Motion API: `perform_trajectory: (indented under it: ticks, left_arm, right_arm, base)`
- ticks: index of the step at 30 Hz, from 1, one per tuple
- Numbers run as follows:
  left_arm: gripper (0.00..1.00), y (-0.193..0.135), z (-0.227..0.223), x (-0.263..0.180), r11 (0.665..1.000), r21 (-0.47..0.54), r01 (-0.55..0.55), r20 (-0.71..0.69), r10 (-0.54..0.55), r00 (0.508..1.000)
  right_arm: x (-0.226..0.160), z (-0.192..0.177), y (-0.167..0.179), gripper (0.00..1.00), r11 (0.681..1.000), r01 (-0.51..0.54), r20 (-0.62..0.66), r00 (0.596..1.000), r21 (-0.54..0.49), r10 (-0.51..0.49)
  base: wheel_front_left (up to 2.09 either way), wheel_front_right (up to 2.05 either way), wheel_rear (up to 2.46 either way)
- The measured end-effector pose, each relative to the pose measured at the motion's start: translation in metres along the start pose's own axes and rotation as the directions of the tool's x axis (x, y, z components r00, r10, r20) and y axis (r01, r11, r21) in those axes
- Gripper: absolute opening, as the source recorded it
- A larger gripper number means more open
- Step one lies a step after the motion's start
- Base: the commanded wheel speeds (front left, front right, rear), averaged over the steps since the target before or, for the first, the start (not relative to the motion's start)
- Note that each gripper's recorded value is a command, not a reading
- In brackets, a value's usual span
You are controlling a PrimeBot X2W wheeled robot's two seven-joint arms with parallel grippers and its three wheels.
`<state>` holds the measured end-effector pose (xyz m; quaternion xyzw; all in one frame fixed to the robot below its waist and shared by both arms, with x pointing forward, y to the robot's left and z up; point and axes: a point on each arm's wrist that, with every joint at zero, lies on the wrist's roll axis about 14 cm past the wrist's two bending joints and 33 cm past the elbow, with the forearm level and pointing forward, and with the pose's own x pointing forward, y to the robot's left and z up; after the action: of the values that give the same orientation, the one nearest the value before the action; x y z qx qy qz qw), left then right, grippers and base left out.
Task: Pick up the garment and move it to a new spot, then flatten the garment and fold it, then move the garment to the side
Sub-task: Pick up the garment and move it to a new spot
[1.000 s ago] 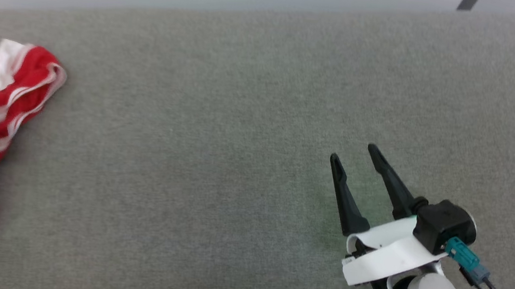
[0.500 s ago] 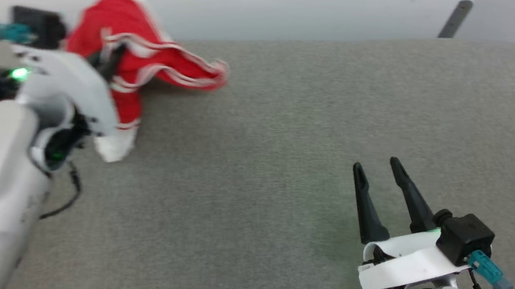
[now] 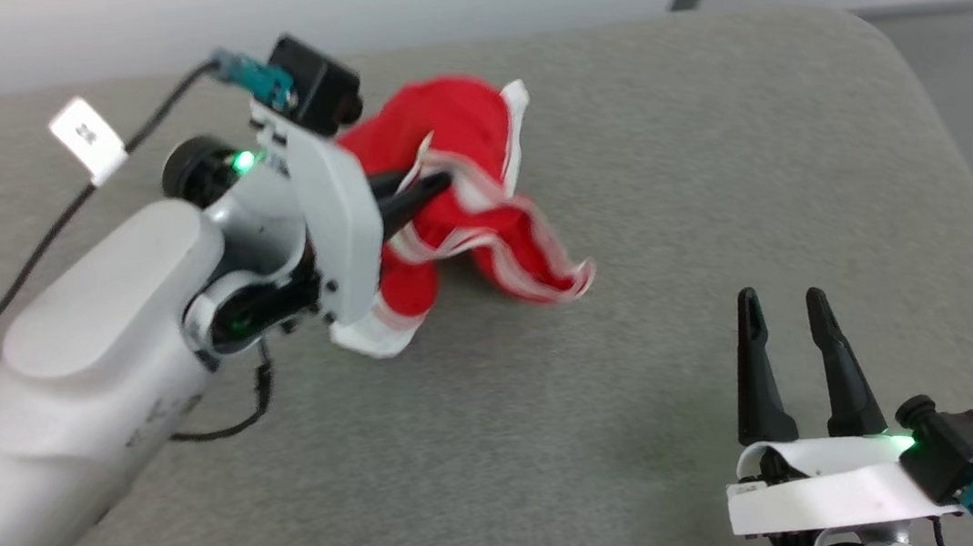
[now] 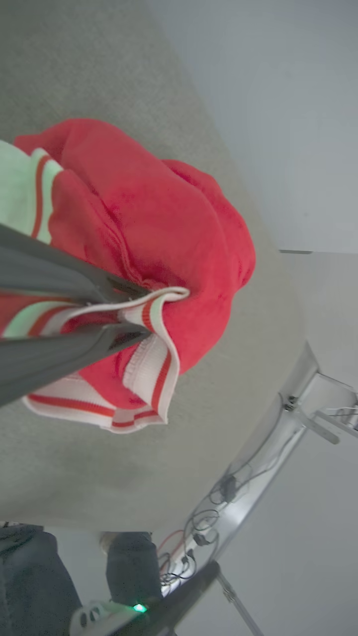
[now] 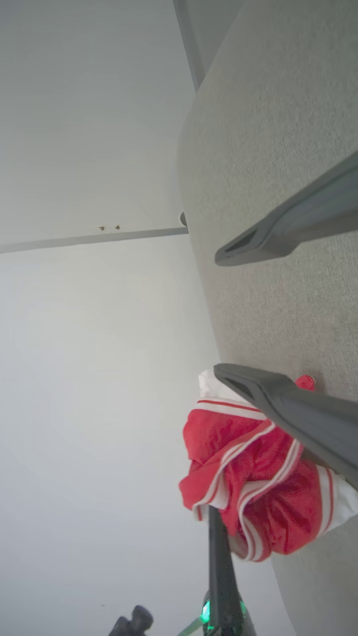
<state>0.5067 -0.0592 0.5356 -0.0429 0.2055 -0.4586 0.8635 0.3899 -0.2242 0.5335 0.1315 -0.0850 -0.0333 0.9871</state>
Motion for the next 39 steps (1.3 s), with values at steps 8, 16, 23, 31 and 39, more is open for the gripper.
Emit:
perform_trajectory:
  ticks: [8, 16, 23, 31, 39]
  left_arm:
    - [0.00, 0.039, -0.087, 0.025, 0.987, 0.154, -0.051, -0.318, 0.098, 0.943]
    - [0.00, 0.048, -0.131, 0.048, 0.970, 0.243, 0.000, -0.478, 0.119, 0.870]
    - [0.00, 0.052, -0.149, 0.062, 0.974, 0.227, 0.024, -0.528, 0.102, 0.843]
    - [1.00, 0.054, -0.139, 0.067, 0.982, 0.187, -0.014, -0.410, 0.091, 0.907]
    - [1.00, 0.052, -0.101, 0.044, 0.992, 0.087, -0.087, -0.172, 0.101, 0.980]
  right_arm:
    - [-0.019, 0.013, -0.037, 1.00, 0.993, 0.121, 0.019, 0.992, 0.003, -0.121]
    - [-0.036, 0.009, -0.058, 1.00, 0.980, 0.200, -0.004, 0.980, 0.007, -0.200]
    - [-0.035, 0.008, -0.064, 1.00, 0.976, 0.218, -0.011, 0.976, -0.005, -0.218]
    - [-0.031, 0.002, -0.061, 1.00, 0.979, 0.203, -0.025, 0.979, -0.033, -0.204]
    - [-0.015, -0.012, -0.036, 1.00, 0.993, 0.108, -0.050, 0.993, -0.054, -0.111]
  base:
    - [0.00, 0.00, 0.00]
    - [0.00, 0.00, 0.00]
    - [0.00, 0.00, 0.00]
    - [0.00, 0.00, 0.00]
    - [0.00, 0.00, 0.00]
